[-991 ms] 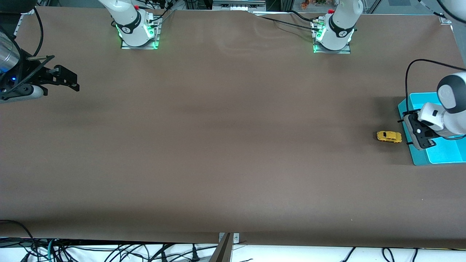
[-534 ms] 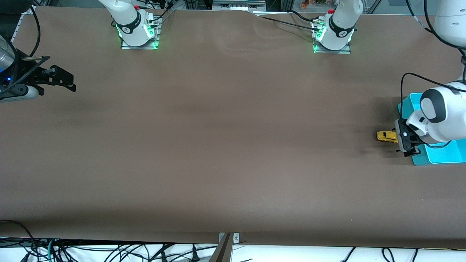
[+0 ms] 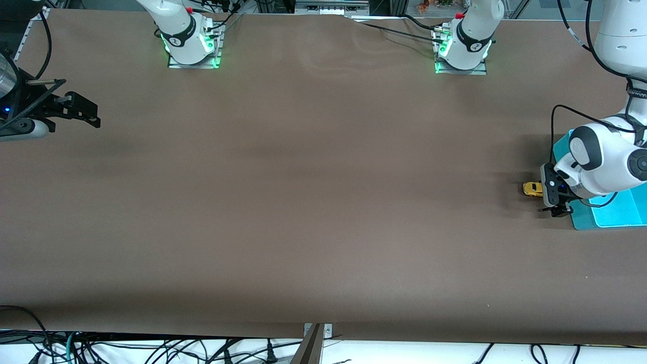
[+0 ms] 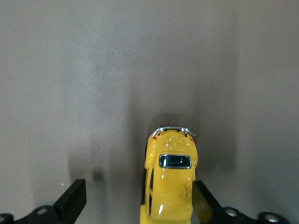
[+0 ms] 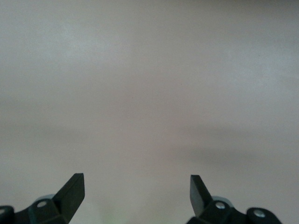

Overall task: Wind and store yellow beetle car
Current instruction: 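Close the left gripper around the yellow car, then lift the car and lower it into the cyan bin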

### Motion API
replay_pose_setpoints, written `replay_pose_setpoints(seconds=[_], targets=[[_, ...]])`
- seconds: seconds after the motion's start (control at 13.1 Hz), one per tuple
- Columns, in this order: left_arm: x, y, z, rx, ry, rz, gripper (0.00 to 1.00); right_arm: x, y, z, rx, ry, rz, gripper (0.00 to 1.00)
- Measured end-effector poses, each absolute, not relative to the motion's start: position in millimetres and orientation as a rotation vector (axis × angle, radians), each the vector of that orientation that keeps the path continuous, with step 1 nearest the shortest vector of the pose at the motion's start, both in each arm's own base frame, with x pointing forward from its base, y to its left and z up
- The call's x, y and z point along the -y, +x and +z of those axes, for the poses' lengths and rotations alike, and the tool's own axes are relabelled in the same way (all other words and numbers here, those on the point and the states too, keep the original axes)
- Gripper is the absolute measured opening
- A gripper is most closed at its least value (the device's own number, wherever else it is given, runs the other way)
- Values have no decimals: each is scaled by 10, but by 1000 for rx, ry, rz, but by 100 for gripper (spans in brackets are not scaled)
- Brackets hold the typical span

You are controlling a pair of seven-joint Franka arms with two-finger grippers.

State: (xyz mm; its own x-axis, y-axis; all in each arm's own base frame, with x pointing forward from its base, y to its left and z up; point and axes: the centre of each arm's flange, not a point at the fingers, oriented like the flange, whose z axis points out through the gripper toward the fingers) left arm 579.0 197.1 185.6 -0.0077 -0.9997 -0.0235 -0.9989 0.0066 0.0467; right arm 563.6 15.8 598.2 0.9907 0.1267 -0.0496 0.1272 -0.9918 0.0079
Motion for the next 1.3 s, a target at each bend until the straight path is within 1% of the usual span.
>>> replay_pose_setpoints(seconds=[0.3,0.69,0.76,0.99,1.07,1.3], targets=[[-2052,5613,1699,2204,2216,-77,100,-157,5636,5984,-198,3123,-76,100],[-2047,5606,1704,2207,2212,-75,100,-153,5646,6097,-197,3122,-39,100],[-2057,5598,1699,2205,2212,-76,93,-150,5648,6124,-196,3121,-30,100],[-2077,5599,1708,2207,2217,-72,56,-148,5648,6131,-195,3121,-28,100],[-2075,5603,1719,2210,2217,-70,50,-147,5649,6131,-195,3121,-28,100],[-2059,5627,1773,2216,2215,-64,50,-141,5648,6131,-193,3121,-28,100]])
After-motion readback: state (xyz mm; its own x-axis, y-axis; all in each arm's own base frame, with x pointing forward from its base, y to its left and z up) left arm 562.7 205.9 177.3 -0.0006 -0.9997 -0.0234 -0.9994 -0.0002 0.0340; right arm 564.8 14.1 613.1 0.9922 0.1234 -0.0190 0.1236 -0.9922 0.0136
